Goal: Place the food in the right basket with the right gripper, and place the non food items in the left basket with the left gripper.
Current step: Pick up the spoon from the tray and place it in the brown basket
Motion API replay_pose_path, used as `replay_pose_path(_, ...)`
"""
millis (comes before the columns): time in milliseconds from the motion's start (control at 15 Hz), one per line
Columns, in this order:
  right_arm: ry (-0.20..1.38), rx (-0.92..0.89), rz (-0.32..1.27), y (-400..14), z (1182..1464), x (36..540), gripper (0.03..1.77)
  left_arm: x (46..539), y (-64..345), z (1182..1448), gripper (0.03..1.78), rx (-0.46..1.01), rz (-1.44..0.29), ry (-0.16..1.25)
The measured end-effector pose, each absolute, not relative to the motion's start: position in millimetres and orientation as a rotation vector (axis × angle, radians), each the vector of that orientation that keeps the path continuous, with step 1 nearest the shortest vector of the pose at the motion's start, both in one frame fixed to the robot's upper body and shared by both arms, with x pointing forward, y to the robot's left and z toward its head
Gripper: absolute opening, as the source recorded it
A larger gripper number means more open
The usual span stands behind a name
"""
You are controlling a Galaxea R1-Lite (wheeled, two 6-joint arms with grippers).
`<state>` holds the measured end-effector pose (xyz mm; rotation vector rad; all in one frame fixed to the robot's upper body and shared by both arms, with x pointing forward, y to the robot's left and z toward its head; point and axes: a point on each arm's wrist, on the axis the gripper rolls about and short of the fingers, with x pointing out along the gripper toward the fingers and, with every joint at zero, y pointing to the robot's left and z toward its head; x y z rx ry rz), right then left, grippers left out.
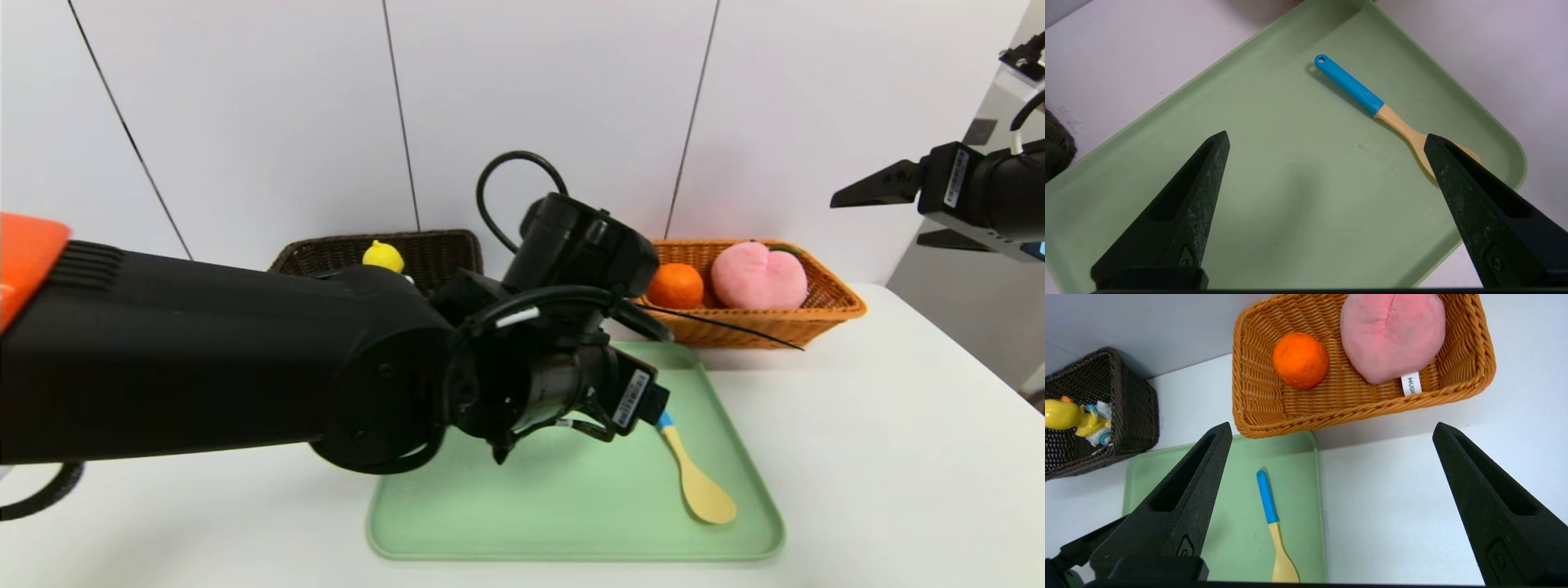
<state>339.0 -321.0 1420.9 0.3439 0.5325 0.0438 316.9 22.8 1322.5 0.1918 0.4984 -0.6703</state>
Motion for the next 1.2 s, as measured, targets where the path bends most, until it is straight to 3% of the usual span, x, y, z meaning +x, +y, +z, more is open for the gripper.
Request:
replay_pose_path(733, 0.574, 0.348, 0.033, -323, 1409, 339, 1.69, 315, -42, 1296, 1.69, 0.115, -0.508, 0.714)
replay_pose_path(1200, 0.589, 0.350, 0.037, -323, 1403, 342, 1.69, 324, -60, 1279, 1.69, 0.123, -0.503, 0.728)
